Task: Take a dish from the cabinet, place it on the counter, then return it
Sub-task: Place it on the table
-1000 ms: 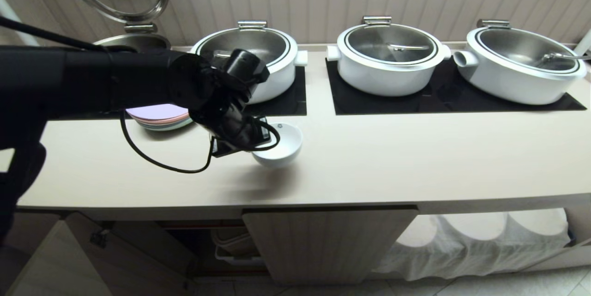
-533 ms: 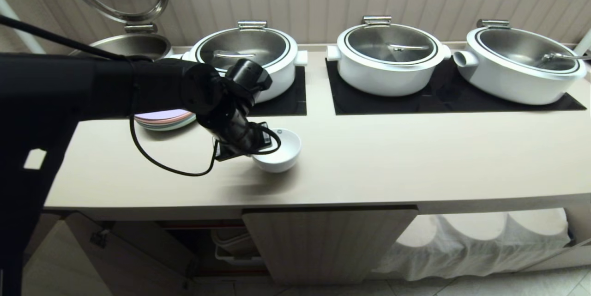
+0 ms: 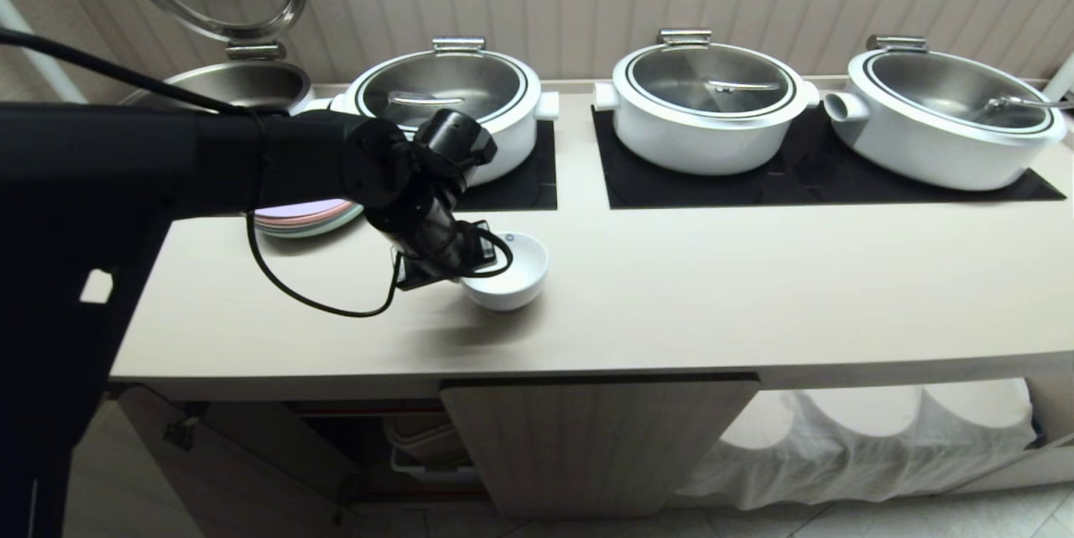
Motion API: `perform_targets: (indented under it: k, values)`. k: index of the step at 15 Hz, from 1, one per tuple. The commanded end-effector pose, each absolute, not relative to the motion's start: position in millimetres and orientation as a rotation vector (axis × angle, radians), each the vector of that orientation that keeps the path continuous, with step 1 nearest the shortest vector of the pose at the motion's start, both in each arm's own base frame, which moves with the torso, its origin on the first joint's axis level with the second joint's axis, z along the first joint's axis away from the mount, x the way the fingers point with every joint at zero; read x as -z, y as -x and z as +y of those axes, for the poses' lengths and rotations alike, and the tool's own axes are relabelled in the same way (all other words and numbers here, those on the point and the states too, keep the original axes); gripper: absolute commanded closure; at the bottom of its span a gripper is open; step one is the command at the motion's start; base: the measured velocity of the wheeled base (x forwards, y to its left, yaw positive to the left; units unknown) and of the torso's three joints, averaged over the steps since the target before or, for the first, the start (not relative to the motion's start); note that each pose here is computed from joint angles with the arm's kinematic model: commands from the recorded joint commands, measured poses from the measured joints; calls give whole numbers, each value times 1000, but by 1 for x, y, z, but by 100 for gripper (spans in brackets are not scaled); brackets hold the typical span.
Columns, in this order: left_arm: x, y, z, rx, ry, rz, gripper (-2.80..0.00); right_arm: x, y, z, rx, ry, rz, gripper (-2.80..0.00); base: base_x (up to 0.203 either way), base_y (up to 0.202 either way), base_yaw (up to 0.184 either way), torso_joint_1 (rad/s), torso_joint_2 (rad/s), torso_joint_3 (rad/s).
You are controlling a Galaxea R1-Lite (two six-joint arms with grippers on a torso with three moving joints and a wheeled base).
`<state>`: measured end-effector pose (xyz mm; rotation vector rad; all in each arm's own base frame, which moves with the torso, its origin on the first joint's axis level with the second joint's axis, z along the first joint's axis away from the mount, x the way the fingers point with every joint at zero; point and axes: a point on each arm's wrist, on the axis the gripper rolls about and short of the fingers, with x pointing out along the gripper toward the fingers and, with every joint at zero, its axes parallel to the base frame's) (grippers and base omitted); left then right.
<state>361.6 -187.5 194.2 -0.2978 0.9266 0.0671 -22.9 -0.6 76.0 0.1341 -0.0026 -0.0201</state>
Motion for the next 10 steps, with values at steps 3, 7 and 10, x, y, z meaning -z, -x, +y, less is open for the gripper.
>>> perform_targets:
  k: [3,7,10]
  values:
    - [-193,-362,-188,-69,298,934,0,-76,23,-1,20,-135,-3,0,0,0,0,0,0,0]
    - [-193,-362,-188,-70,299,932,0,-76,23,-1,20,-135,-3,0,0,0,0,0,0,0]
    - [-194,-361,-188,-70,301,931,0,-76,23,-1,20,-134,-3,0,0,0,0,0,0,0]
